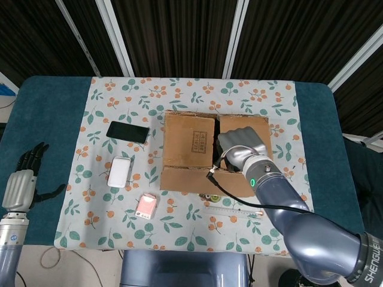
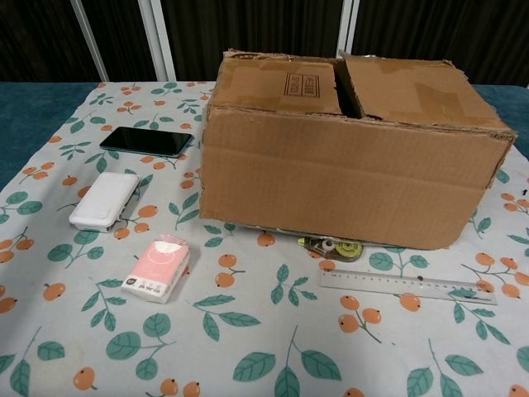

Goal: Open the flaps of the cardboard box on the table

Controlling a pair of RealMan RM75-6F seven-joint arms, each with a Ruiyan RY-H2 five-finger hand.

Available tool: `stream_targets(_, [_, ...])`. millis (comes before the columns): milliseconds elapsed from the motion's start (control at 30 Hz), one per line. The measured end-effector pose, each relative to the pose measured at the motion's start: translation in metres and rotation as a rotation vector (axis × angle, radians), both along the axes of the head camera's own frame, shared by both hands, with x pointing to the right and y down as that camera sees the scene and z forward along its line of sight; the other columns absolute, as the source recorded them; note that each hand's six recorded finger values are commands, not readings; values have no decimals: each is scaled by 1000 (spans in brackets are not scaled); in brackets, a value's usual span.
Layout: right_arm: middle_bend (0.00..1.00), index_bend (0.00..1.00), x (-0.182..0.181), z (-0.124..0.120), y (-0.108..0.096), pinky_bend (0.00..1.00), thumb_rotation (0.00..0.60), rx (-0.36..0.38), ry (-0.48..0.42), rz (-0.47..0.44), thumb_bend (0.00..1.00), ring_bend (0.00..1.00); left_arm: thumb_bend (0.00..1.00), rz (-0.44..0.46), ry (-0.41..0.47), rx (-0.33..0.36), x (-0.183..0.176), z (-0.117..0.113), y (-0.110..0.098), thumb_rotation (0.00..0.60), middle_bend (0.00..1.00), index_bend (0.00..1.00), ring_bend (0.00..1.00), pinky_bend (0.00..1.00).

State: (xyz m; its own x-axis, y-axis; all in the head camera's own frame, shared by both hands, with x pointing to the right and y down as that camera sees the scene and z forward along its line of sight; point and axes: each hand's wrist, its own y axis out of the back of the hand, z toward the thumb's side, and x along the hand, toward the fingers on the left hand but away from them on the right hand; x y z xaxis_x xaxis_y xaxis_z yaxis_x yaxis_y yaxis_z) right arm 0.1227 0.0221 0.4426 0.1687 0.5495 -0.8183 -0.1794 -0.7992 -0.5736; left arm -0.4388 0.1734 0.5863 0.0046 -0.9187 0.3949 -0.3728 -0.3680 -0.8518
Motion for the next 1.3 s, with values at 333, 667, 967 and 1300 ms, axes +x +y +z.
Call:
stream_targets(333, [0,32,79,4,-26,236,600,324,43,10,416,53,177,25,-35,-8,3,2,-1,600,0,0,0,6])
stream_targets(667, [0,0,212,21,21,224,600,589,-10,194,414,46,176,99,-104,-2,11,3,-3,600,0,0,0,6])
stream_targets(967, [0,0,295,42,85,215,600,688,51,306,436,0,176,187,-154,-3,20,-1,-13,600,0,0,0,6])
stream_targets(1300, [0,4,339,59,121,215,600,771,71,336,446,0,207,402,-165,17,65,-18,-65,600,0,0,0,51])
